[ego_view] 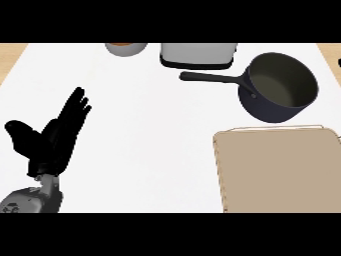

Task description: Pick the sweet potato from the tray and place it in the pot

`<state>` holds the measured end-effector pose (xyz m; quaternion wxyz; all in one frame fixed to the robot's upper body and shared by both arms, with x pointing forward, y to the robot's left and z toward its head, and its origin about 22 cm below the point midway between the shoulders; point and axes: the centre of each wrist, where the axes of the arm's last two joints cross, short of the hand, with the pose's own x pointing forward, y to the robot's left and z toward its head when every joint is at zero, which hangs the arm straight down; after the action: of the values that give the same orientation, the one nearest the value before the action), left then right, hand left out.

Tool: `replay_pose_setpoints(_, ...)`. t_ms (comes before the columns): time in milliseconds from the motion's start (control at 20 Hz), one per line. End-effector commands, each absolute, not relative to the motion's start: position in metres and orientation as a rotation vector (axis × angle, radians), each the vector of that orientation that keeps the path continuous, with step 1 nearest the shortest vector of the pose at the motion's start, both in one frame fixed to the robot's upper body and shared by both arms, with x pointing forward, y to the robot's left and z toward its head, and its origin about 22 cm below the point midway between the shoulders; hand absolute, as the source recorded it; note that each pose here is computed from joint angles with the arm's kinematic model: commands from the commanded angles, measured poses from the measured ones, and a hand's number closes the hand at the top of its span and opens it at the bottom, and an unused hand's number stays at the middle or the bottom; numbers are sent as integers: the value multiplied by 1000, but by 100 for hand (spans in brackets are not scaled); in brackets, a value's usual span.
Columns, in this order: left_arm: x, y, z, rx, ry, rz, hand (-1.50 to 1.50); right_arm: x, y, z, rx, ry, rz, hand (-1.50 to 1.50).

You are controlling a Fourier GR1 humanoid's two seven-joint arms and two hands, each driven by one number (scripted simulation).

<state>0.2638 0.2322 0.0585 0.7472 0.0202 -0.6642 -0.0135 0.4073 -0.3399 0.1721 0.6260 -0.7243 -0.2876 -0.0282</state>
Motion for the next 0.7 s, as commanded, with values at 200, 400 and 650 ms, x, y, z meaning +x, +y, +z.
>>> replay_pose_setpoints(200,270,219,63,-10,-1465,-67,0,432,-271,236,-1785,-479,-372,150)
replay_pose_setpoints(400,270,216,63,-28,-1473,-74,0,440,-258,243,-1798,-419,-365,150)
replay_pose_setpoints(650,272,213,68,-39,-1467,-64,0,444,-247,248,-1783,-362,-389,150)
